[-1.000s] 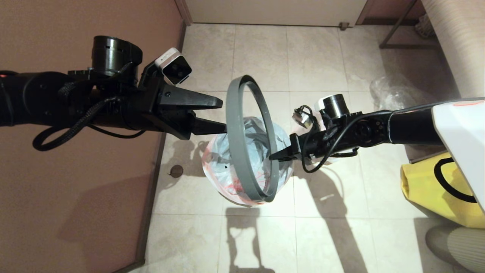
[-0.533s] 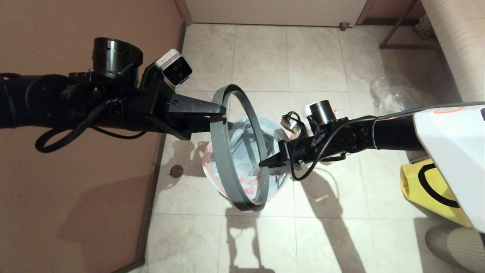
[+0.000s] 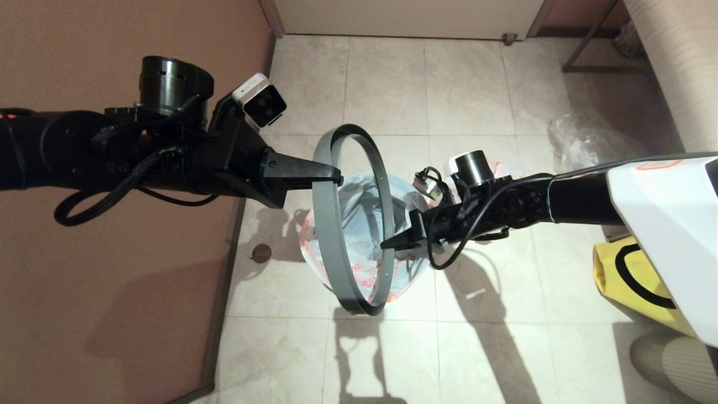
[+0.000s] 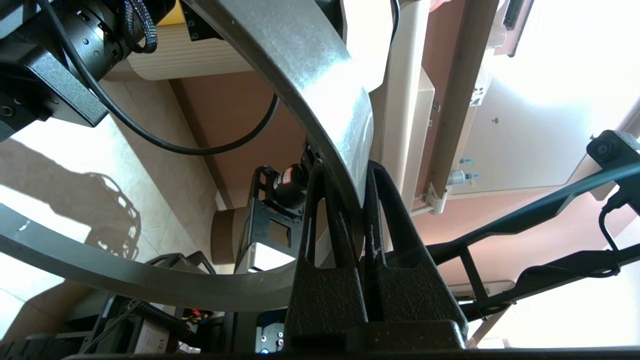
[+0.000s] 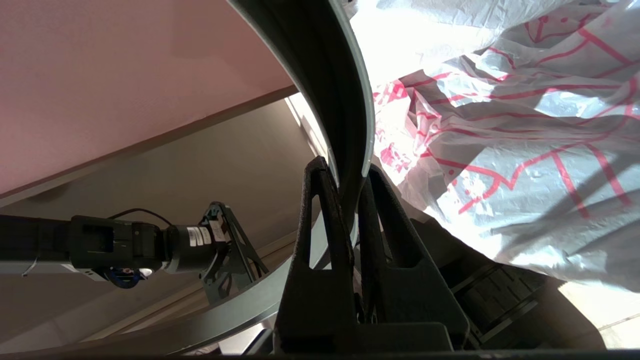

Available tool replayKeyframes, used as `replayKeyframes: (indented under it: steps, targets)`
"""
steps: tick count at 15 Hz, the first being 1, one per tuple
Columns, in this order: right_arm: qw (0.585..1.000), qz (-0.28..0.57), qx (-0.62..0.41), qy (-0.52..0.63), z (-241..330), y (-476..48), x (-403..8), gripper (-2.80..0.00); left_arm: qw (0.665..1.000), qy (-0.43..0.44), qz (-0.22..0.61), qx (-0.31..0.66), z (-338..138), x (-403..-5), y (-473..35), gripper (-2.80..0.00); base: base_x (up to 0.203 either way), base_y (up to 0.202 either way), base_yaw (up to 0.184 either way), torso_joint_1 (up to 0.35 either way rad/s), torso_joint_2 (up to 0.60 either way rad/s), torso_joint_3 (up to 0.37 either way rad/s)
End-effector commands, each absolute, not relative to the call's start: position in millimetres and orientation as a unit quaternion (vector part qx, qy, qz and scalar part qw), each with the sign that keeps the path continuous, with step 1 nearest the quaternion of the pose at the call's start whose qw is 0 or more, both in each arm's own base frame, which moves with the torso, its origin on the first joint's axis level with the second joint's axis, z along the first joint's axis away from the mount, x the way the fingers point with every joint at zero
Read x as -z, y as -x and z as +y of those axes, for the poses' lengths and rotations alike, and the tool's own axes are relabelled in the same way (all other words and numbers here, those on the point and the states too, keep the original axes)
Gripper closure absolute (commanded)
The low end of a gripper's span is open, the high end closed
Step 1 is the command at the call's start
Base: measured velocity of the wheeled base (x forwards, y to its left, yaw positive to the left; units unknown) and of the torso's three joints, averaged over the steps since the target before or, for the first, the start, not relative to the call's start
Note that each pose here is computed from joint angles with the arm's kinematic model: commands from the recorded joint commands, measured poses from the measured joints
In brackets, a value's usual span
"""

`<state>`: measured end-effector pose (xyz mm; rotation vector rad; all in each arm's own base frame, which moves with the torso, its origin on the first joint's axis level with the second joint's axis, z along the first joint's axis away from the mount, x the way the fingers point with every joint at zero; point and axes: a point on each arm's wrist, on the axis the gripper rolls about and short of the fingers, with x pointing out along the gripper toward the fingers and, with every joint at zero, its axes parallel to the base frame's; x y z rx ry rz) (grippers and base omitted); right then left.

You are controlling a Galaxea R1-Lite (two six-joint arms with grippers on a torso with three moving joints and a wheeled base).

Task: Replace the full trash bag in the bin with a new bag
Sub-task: Place the trash can ring on the trash can

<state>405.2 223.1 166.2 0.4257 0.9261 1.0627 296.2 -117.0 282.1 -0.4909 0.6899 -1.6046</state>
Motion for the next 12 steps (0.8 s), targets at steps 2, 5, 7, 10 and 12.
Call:
replayKeyframes:
  steps: [2, 5, 7, 10, 12]
  targets:
    - [0.74, 0.421, -0.487, -0.195, 223.0, -404.2, -168.7, -2.8, 0.612, 0.215, 0.303, 0.698, -117.4, -280.4, -297.1, 0.0, 0.0, 0.0, 0.0, 0.0, 0.0, 0.0]
    - [0.743, 0.413, -0.49, -0.195, 218.1, -397.0, -183.3, -2.8, 0.612, 0.216, 0.303, 0.698, -117.8, -279.8, -298.4, 0.0, 0.0, 0.0, 0.0, 0.0, 0.0, 0.0]
    - [0.748, 0.411, -0.476, -0.209, 199.7, -386.9, -199.6, -2.8, 0.613, 0.216, 0.303, 0.697, -117.0, -280.9, -298.4, 0.0, 0.0, 0.0, 0.0, 0.0, 0.0, 0.0]
    - [0.774, 0.405, -0.416, -0.254, 136.1, -376.8, -220.6, -2.8, 0.62, 0.222, 0.305, 0.688, -115.5, -290.3, -297.4, 0.0, 0.0, 0.0, 0.0, 0.0, 0.0, 0.0]
    - [0.785, 0.402, -0.38, -0.279, 101.1, -366.3, -224.6, -2.8, 0.643, 0.255, 0.33, 0.643, -118.9, -302.0, -302.6, 0.0, 0.0, 0.0, 0.0, 0.0, 0.0, 0.0]
